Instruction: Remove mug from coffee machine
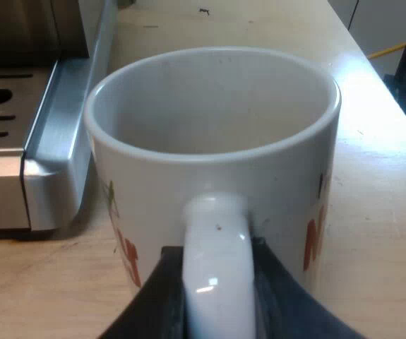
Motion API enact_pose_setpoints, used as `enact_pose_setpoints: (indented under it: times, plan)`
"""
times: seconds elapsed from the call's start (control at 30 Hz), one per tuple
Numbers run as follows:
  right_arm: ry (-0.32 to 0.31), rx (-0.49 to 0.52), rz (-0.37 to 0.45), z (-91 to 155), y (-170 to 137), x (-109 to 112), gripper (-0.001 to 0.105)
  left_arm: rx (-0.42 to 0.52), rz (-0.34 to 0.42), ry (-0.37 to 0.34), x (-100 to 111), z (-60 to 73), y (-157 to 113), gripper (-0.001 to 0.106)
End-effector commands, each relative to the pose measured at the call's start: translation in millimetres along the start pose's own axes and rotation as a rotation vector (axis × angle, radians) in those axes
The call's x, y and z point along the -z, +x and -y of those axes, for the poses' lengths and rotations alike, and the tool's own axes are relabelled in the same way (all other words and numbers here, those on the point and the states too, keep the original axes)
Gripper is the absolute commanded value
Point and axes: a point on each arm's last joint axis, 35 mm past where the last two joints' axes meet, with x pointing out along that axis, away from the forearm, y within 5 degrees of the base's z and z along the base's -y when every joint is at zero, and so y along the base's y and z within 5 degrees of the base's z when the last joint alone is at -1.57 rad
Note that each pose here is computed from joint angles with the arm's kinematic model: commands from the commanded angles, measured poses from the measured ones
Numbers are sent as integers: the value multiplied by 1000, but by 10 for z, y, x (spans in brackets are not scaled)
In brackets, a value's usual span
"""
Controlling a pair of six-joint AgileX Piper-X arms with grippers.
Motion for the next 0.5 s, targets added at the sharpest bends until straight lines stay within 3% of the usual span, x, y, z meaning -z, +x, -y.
enact_pose_setpoints:
  times: [0.03,0.2,0.33,0.5]
  plan:
    - [33,41,27,24,11,-61,0,18,20,16,-38,27,-12,87]
    - [51,91,-10,70,109,-36,0,18,20,16,-38,27,-12,87]
    - [101,24,-3,90,214,-59,0,18,20,16,-38,27,-12,87]
    - [131,39,-23,131,338,-37,0,18,20,16,-38,27,-12,87]
